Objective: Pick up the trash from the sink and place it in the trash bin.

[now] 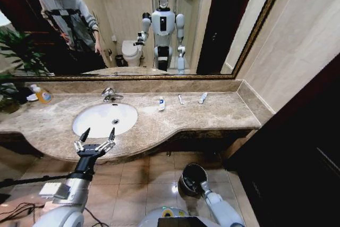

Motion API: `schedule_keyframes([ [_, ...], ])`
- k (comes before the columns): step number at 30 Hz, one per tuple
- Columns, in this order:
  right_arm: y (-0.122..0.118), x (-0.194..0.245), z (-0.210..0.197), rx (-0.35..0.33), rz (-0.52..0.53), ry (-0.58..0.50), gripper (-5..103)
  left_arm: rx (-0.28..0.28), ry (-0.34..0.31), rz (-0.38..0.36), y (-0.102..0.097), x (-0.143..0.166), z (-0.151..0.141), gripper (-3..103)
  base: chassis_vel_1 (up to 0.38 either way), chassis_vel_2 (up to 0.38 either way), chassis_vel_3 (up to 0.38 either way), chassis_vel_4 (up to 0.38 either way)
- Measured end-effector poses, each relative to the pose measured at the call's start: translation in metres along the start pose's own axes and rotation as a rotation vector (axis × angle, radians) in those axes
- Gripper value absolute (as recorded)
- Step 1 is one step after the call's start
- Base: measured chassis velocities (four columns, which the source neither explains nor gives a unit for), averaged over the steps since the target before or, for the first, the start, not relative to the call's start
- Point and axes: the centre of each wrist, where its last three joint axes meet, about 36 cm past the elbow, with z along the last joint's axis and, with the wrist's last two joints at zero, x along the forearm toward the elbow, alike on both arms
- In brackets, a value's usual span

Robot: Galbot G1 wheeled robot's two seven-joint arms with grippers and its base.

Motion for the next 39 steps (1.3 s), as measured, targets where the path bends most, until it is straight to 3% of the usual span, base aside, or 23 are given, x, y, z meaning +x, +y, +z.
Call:
schedule_keyframes([
  [5,0.001,0.000,-0.001,0.001,-0.001,-0.002,78,0.000,0.000,0.000,0.000,0.000,0.000,100,0.000,0.000,0.000,0.000],
  [8,0.003,0.000,0.000,-0.001,-0.004,-0.002,93,0.000,0.000,0.000,0.000,0.000,0.000,100,0.000,0.000,0.000,0.000],
  [10,0.004,0.000,0.000,-0.002,-0.005,-0.002,93,0.000,0.000,0.000,0.000,0.000,0.000,100,0.000,0.000,0.000,0.000],
  [11,0.005,0.000,0.000,-0.003,-0.006,-0.002,99,0.000,0.000,0.000,0.000,0.000,0.000,100,0.000,0.000,0.000,0.000],
  [27,0.010,0.005,0.001,-0.004,-0.001,-0.025,100,0.000,0.000,0.000,0.000,0.000,0.000,100,0.000,0.000,0.000,0.000],
  [33,0.007,0.011,-0.004,0.005,0.036,-0.128,100,0.000,0.000,0.000,0.000,0.000,0.000,100,0.000,0.000,0.000,0.000],
  [37,-0.005,0.035,-0.020,0.015,0.127,-0.271,100,0.000,0.000,0.000,0.000,0.000,0.000,100,0.000,0.000,0.000,0.000],
  [39,-0.008,0.041,-0.020,0.018,0.143,-0.291,100,0.000,0.000,0.000,0.000,0.000,0.000,100,0.000,0.000,0.000,0.000],
])
